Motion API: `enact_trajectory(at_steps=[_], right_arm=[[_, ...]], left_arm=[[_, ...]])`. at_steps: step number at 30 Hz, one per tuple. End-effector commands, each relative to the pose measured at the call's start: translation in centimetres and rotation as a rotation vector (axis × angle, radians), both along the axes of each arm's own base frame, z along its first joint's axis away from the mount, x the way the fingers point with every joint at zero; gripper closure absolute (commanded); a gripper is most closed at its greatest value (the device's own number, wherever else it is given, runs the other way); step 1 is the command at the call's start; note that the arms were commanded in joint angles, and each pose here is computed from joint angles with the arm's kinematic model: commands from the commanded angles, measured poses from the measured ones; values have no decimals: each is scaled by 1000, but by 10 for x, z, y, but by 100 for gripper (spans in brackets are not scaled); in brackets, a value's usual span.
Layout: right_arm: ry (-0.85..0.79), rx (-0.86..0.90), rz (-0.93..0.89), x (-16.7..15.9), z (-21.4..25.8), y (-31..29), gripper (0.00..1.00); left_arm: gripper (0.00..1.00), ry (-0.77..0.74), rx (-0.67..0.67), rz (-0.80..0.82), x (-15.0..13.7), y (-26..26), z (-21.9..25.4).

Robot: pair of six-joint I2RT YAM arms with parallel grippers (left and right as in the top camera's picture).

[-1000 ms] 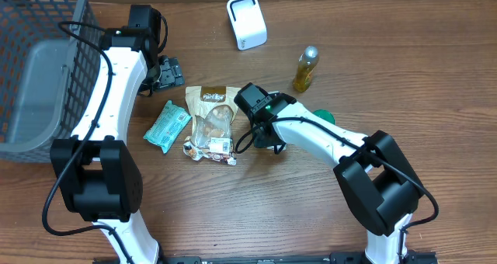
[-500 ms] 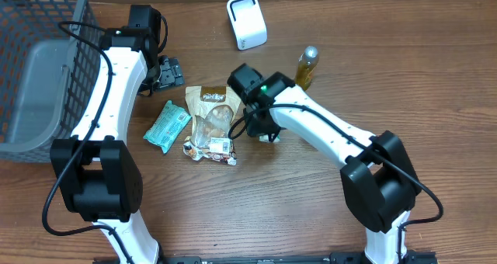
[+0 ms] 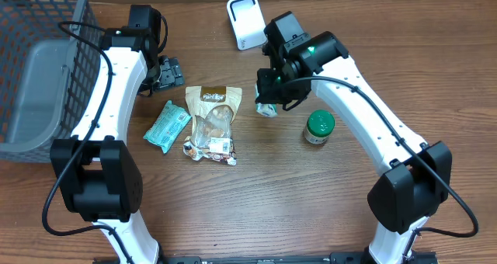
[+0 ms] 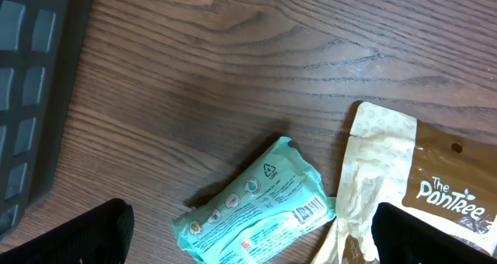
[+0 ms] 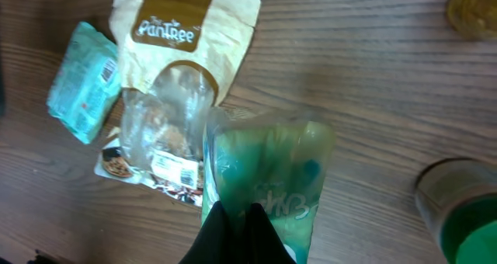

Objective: Scan the item barcode
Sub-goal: 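Lift the tissue pack with the right gripper toward the white scanner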

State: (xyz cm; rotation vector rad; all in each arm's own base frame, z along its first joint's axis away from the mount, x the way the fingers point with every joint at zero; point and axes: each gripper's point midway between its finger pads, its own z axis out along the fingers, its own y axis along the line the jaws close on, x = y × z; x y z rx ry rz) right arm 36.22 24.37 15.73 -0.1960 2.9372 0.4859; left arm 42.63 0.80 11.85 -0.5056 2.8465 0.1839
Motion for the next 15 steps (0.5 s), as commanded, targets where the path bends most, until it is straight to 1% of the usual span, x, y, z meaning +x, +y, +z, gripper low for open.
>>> enact_trajectory(at_steps=[1, 5, 15], right_arm=[[10, -42, 35, -12, -12, -1, 96], [26, -57, 51, -19, -34, 2, 96], [55, -56, 54, -29, -71, 2, 96]], left_arm=[[0, -7, 16, -13, 4, 2, 3], [0, -7, 16, -13, 4, 2, 3], [0, -7, 16, -13, 4, 2, 3]])
